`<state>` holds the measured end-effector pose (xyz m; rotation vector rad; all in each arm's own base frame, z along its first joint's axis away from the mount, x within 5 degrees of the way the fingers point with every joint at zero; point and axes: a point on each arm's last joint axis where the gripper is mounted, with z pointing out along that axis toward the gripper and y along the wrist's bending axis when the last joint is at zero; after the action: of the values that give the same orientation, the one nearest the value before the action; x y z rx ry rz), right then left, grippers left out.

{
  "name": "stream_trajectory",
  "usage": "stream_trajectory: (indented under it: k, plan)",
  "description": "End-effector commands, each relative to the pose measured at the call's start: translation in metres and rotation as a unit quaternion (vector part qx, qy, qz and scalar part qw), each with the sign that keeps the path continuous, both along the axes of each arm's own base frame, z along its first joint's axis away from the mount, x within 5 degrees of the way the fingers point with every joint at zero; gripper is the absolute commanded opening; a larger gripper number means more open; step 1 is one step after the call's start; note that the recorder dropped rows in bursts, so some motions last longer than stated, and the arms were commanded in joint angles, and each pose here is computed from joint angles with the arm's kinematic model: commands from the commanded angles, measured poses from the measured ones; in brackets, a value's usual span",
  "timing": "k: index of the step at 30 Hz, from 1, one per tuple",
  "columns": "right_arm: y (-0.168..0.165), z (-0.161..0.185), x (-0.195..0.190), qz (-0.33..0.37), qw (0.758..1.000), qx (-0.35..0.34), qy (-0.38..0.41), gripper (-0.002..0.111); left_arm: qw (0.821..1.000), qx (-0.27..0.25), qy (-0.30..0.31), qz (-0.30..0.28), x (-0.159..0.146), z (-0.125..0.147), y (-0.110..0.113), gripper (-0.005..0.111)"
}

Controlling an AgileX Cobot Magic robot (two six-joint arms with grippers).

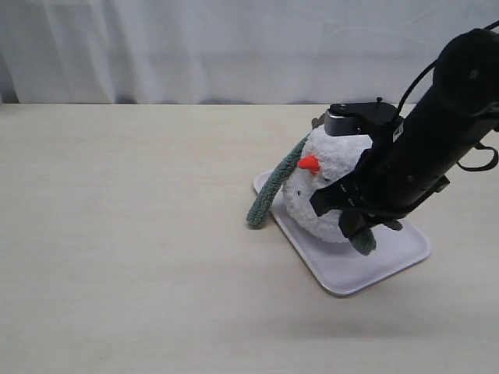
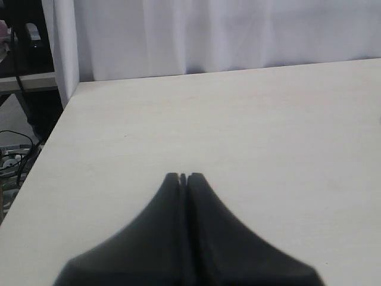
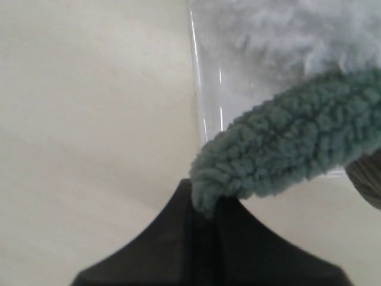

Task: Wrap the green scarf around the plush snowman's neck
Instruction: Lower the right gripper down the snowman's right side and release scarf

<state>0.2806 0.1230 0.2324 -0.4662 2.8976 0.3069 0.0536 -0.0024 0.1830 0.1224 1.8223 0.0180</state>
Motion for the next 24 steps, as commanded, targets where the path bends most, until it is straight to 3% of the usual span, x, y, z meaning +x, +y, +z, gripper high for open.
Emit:
stream_trajectory:
  k: [1,13,21,24]
  plan:
    - [0.002,-0.013,0.004,-0.005,1.0,0.007,-0.012,0.004,1.0,-0.001,-0.006,-0.004,0.0,0.0,-0.001,0.0]
    - [0.013,-0.041,0.015,0.021,0.999,0.04,-0.005,0.008,1.0,-0.001,-0.006,-0.004,0.0,0.0,-0.001,0.0]
    - [0.013,-0.04,0.015,0.023,0.999,0.041,-0.007,0.051,1.0,-0.001,-0.006,-0.004,0.0,0.0,-0.001,0.0]
    - [0.013,-0.036,0.014,0.027,0.999,0.042,-0.002,0.062,1.0,-0.001,-0.006,-0.004,0.0,0.0,-0.001,0.0]
